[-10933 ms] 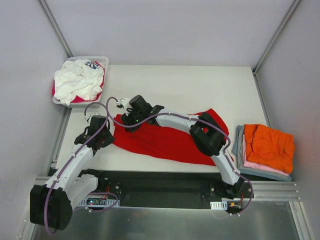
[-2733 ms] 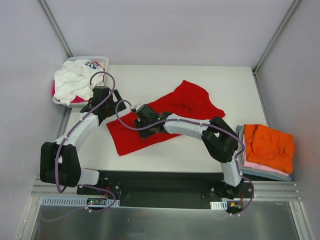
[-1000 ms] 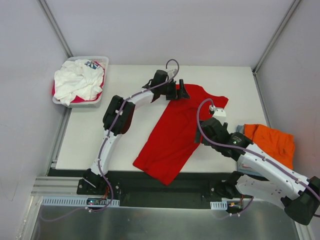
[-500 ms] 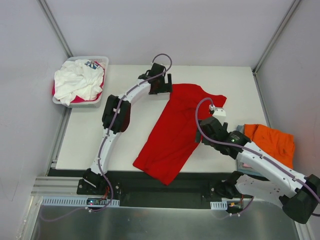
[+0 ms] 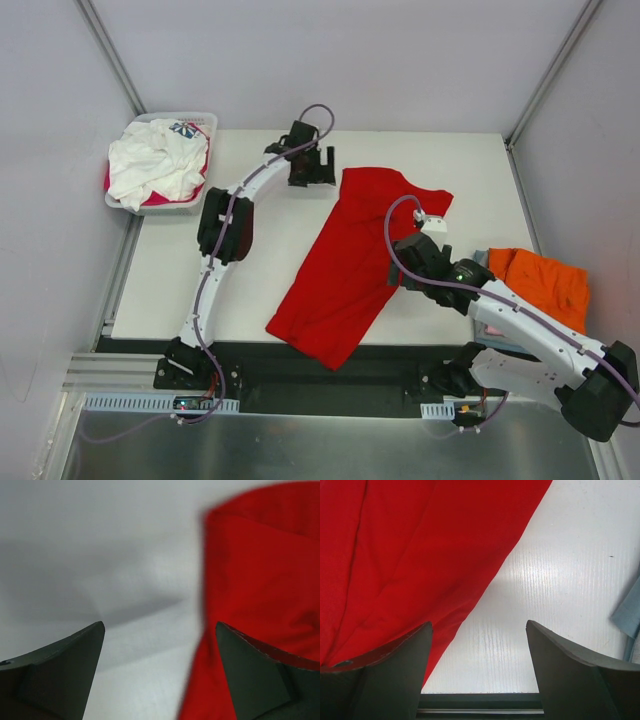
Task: Fold and stack the t-shirts
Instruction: Rotate the tshirt 90 degrees
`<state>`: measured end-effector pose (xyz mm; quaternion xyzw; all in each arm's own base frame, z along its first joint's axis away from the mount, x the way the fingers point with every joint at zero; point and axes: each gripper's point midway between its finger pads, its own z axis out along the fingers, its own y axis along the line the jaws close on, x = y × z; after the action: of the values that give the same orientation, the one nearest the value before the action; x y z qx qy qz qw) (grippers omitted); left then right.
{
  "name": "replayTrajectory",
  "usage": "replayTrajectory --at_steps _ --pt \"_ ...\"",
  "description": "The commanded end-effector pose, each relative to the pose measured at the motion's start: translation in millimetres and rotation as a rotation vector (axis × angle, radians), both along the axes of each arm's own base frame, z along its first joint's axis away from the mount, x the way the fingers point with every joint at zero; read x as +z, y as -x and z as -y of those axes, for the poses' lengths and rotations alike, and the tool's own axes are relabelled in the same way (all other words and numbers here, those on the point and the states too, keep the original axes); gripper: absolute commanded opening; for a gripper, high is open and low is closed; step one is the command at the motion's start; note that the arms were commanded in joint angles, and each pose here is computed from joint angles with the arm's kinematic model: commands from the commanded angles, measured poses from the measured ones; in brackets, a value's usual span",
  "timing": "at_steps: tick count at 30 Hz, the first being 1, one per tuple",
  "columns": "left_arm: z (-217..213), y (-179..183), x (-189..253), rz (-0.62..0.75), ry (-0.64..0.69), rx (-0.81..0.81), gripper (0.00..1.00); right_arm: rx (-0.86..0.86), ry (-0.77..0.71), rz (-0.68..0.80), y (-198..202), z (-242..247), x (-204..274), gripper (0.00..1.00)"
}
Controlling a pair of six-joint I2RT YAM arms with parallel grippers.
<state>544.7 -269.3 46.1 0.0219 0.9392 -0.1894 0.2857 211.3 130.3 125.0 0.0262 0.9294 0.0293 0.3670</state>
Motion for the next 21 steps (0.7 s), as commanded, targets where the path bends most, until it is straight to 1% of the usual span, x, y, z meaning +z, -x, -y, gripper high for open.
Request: replayTrajectory --at_steps 1,2,4,5,8,11,12,14,16,17,18,20,21 --pt "92.8 42.4 69.0 0.109 0.179 -0.271 0.94 -0.008 -0.025 0.027 -3.4 -1.2 9.6 0.79" --pt "96.7 48.7 63.5 0.098 0.192 -0.283 0.93 -0.008 -0.024 0.027 -2.9 -0.7 9.5 0.79" --pt "116.0 53.8 81.6 0.167 0.262 -0.313 0.93 -0.007 -0.025 0.026 -1.5 0.3 9.4 0.79" --pt "119.6 60.5 74.5 0.162 0.271 -0.327 0.93 -0.009 -0.026 0.025 -1.1 0.6 8.7 0.79" --pt "131.4 63.5 82.8 0.208 0.284 -0.337 0.94 -0.011 -0.026 0.026 0.1 1.8 8.9 0.79" --pt "144.4 66.5 76.4 0.176 0.325 -0.357 0.94 -0.014 -0.027 0.029 0.8 3.4 9.8 0.79" --pt "147.4 67.2 65.5 0.155 0.326 -0.358 0.93 -0.015 -0.027 0.031 0.9 3.9 10.4 0.79" --pt "150.8 66.6 60.6 0.148 0.327 -0.352 0.92 -0.017 -0.023 0.032 1.7 5.8 10.6 0.79" --pt "150.3 64.8 53.3 0.146 0.310 -0.330 0.91 -0.019 -0.020 0.030 2.5 6.8 9.9 0.79" --pt "146.2 59.2 48.9 0.166 0.273 -0.296 0.89 -0.020 -0.017 0.029 2.6 7.2 9.1 0.79" --pt "142.4 56.4 54.6 0.192 0.248 -0.270 0.89 -0.020 -0.019 0.028 2.7 7.0 9.0 0.79" --pt "127.9 49.9 50.9 0.236 0.158 -0.189 0.88 -0.018 -0.020 0.023 2.8 6.0 8.4 0.79" --pt "111.4 37.6 60.8 0.294 0.089 -0.099 0.88 -0.019 -0.019 0.022 2.9 6.6 7.8 0.79"
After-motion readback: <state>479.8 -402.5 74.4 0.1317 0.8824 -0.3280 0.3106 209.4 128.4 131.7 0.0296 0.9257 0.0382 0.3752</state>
